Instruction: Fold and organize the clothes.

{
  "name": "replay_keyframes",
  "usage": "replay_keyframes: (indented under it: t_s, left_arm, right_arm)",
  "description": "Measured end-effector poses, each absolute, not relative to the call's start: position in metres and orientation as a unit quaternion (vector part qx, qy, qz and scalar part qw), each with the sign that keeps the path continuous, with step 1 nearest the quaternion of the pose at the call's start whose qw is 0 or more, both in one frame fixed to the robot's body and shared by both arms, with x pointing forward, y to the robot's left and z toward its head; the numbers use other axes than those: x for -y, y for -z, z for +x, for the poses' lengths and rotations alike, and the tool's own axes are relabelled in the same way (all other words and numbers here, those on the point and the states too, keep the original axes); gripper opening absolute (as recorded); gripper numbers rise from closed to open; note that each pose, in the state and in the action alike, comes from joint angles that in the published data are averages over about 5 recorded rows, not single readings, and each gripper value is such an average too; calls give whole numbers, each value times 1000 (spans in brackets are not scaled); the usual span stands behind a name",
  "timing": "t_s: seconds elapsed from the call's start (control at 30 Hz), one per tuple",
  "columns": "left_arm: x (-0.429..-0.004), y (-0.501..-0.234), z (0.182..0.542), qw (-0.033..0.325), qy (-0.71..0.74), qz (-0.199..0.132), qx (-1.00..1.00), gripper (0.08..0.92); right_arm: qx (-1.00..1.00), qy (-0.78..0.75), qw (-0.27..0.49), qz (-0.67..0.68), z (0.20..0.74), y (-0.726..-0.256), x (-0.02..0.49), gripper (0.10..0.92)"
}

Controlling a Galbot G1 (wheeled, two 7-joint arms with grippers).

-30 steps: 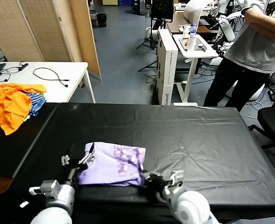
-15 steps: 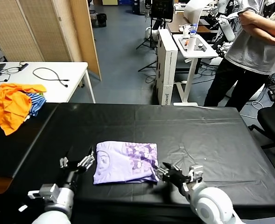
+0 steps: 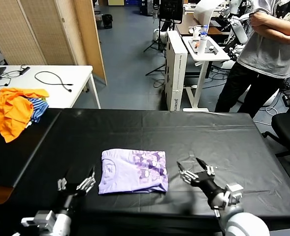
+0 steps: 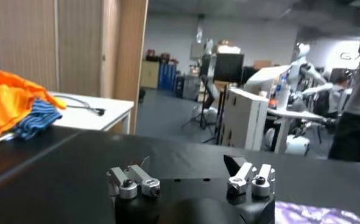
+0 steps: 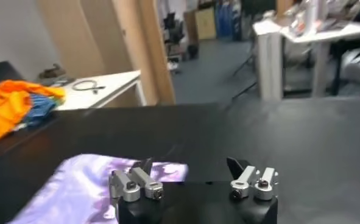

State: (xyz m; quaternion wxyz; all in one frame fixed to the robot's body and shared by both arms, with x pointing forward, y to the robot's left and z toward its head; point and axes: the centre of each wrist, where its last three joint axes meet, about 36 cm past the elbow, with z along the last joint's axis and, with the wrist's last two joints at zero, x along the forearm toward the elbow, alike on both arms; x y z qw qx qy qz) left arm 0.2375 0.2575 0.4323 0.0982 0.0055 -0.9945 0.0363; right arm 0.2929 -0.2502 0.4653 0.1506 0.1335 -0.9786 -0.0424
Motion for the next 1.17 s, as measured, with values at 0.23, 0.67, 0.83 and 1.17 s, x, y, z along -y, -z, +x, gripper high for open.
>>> replay_keyframes:
  t_s: [0.23, 0.67, 0.83, 1.17]
  left_arm:
    - [-260, -433, 220, 119, -37, 13, 992, 907]
    - [-270, -446, 198, 136, -24, 21, 990, 907]
    - [-265, -448, 190, 153, -28, 26, 988, 907]
    - [-256, -447, 182, 171, -29, 26, 985, 907]
  right_arm:
    - [988, 11, 112, 108, 270, -443, 261, 907]
    - [993, -28, 82, 76, 221, -416, 255, 907]
    - [994, -35, 86, 58, 198, -404, 254, 907]
    - [992, -37, 110, 47, 180, -405, 255, 907]
